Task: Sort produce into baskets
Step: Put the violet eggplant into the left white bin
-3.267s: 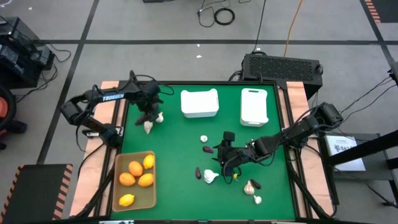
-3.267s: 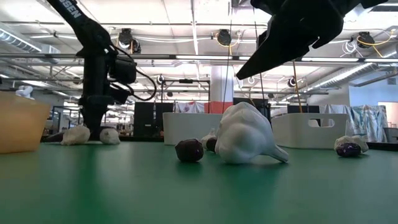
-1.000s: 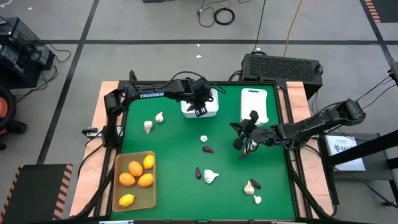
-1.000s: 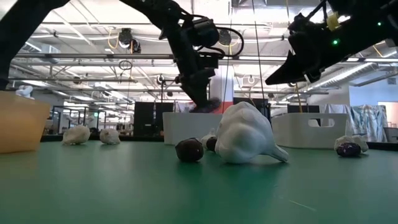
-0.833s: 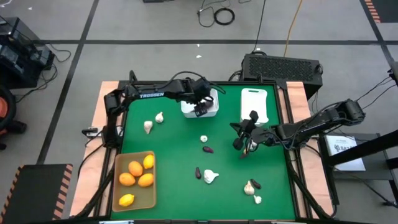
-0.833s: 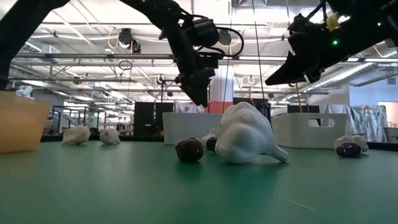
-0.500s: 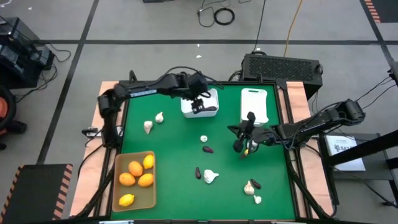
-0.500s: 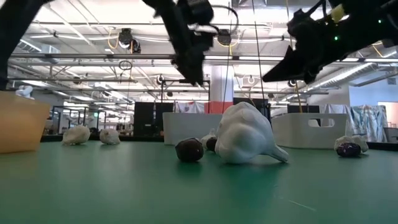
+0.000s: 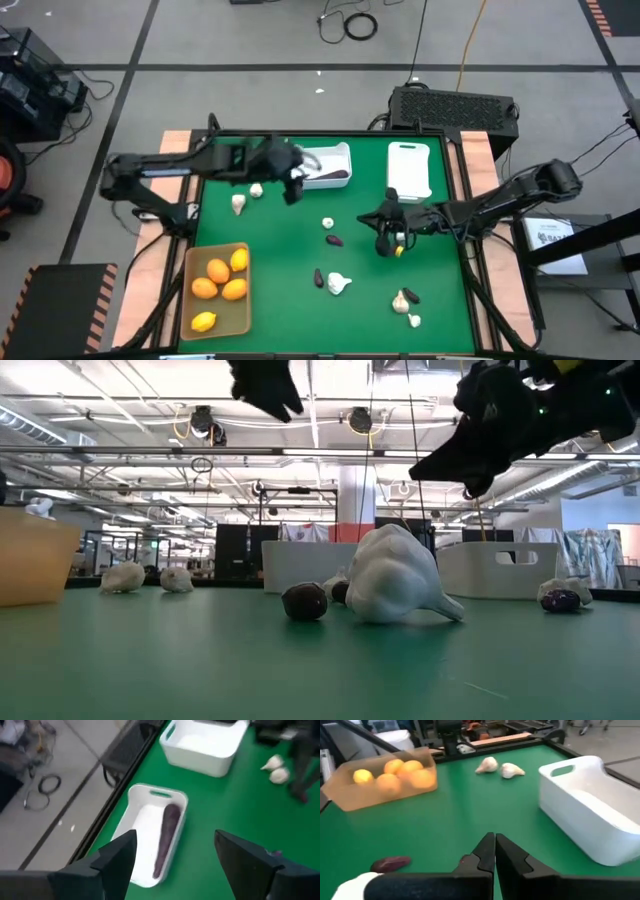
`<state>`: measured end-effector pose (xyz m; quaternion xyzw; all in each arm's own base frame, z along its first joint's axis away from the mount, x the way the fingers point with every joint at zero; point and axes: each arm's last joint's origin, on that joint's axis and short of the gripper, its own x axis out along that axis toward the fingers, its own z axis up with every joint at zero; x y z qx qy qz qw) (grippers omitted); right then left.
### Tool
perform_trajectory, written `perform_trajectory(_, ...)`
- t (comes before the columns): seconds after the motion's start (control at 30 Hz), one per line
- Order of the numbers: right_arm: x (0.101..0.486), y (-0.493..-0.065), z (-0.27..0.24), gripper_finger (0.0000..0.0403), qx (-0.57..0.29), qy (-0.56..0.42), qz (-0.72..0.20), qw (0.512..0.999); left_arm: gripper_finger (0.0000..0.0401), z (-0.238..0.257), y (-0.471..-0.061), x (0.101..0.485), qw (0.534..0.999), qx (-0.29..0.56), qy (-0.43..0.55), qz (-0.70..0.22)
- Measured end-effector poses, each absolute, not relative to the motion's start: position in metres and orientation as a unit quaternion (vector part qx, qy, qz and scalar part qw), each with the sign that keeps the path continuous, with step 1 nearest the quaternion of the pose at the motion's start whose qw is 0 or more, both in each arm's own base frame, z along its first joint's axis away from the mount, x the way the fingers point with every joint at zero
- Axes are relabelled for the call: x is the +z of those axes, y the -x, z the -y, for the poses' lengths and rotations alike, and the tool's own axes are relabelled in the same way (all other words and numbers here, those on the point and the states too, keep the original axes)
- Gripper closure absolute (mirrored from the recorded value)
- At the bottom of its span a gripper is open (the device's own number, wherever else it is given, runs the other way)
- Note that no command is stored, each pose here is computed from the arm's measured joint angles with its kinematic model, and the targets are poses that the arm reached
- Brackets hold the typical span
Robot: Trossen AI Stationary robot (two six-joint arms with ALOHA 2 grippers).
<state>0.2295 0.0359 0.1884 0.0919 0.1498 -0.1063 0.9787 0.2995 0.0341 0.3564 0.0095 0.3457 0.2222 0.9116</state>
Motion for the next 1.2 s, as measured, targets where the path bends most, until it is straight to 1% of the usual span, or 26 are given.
perform_trajectory(0.13,0.183,-0.240,-0.039,0.0399,-0.096,-0.089,-0.163,0.978,0.0127,-0.011,-0.275,0.336,0.929,0.211,-0.008,-0.305)
perform_trajectory(0.23,0.182,-0.252,-0.043,0.0399,-0.069,-0.083,-0.175,0.979,0.0134,-0.002,-0.257,0.320,0.940,0.202,0.012,-0.273)
perform_trajectory(0.33,0.181,-0.266,-0.048,0.0399,-0.046,-0.071,-0.189,0.978,0.0150,0.001,-0.243,0.302,0.948,0.201,0.030,-0.246)
perform_trajectory(0.43,0.179,-0.278,-0.050,0.0397,-0.049,-0.060,-0.220,0.972,0.0168,0.003,-0.234,0.285,0.960,0.196,0.054,-0.193)
perform_trajectory(0.5,0.176,-0.283,-0.051,0.0388,-0.053,-0.052,-0.252,0.965,0.0182,0.006,-0.232,0.273,0.969,0.188,0.067,-0.149)
perform_trajectory(0.57,0.175,-0.292,-0.053,0.0370,-0.056,-0.051,-0.268,0.961,0.0196,0.007,-0.230,0.260,0.976,0.181,0.073,-0.101)
perform_trajectory(0.67,0.172,-0.301,-0.054,0.0330,-0.053,-0.055,-0.294,0.953,0.0222,0.008,-0.229,0.246,0.982,0.171,0.075,-0.034)
perform_trajectory(0.77,0.165,-0.309,-0.055,0.0284,-0.055,-0.061,-0.319,0.944,0.0251,0.008,-0.226,0.235,0.982,0.170,0.081,-0.008)
perform_trajectory(0.87,0.161,-0.318,-0.055,0.0243,-0.053,-0.066,-0.328,0.941,0.0283,0.010,-0.223,0.229,0.983,0.166,0.081,-0.011)
perform_trajectory(0.97,0.152,-0.323,-0.055,0.0212,-0.059,-0.065,-0.342,0.936,0.0313,0.012,-0.223,0.224,0.983,0.162,0.078,-0.020)
perform_trajectory(1.1,0.139,-0.326,-0.052,0.0185,-0.075,-0.081,-0.351,0.930,0.0341,0.012,-0.224,0.225,0.985,0.156,0.078,-0.020)
perform_trajectory(1.2,0.128,-0.329,-0.050,0.0172,-0.083,-0.090,-0.358,0.926,0.0351,0.013,-0.224,0.224,0.988,0.135,0.076,-0.024)
